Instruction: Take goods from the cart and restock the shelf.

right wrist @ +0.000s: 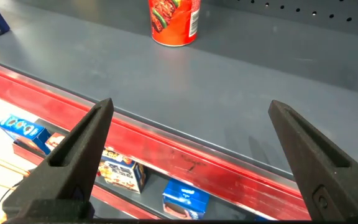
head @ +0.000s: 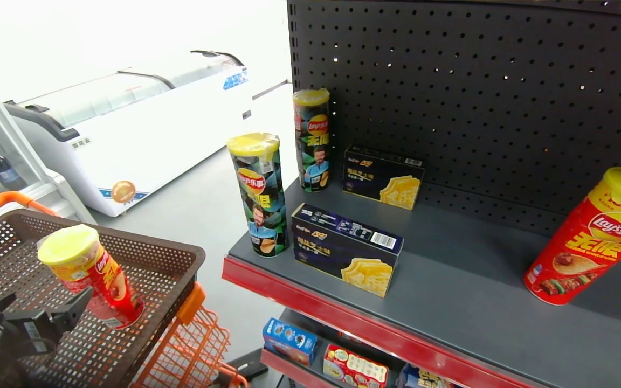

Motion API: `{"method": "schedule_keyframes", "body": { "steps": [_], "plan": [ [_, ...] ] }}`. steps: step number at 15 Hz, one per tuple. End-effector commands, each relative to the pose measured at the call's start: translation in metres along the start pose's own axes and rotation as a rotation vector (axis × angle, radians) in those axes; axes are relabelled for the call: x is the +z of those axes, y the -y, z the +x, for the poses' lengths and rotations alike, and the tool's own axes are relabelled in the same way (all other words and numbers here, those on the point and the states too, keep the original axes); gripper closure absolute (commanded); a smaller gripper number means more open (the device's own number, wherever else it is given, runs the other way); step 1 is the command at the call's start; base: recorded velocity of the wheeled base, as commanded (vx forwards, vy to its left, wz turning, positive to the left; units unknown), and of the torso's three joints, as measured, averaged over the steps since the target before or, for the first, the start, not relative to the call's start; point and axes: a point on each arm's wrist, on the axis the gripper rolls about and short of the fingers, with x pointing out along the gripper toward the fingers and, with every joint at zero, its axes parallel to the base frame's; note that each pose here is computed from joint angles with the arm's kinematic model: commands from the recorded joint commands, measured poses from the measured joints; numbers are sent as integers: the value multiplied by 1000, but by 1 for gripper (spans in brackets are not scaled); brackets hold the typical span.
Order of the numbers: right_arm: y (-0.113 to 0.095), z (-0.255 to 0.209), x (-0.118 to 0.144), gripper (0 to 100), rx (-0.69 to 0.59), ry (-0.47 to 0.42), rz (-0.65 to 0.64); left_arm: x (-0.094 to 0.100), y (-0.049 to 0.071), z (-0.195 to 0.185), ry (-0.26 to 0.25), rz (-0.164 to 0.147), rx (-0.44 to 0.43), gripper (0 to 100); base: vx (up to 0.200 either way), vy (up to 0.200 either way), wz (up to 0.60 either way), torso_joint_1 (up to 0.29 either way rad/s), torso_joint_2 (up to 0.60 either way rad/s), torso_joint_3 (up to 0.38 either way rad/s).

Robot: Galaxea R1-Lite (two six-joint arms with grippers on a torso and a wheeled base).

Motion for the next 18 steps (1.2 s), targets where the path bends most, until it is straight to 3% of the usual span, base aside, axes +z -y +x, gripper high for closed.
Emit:
{"method": "schedule_keyframes", "body": {
  "steps": [1, 2, 6, 12, 18],
  "plan": [
    [0, 0, 0, 0, 1, -1, 0, -16, -5, 20, -75, -1, 12, 0, 0, 0, 0, 0, 0, 0],
    [0, 0, 0, 0, 1, -1, 0, -16, -4, 23, -68, 3, 6, 0, 0, 0, 0, 0, 0, 0],
    [0, 0, 0, 0, 1, -1, 0, -30, -6, 47, -124, -5, 7, 0, 0, 0, 0, 0, 0, 0],
    [0, 0, 0, 0, 1, -1, 0, -26, -8, 94, -66, 2, -2, 0, 0, 0, 0, 0, 0, 0],
    [0, 0, 0, 0, 1, -2, 0, -23, -1, 107, -25, 10, -33, 0, 0, 0, 0, 0, 0, 0]
  ]
}}
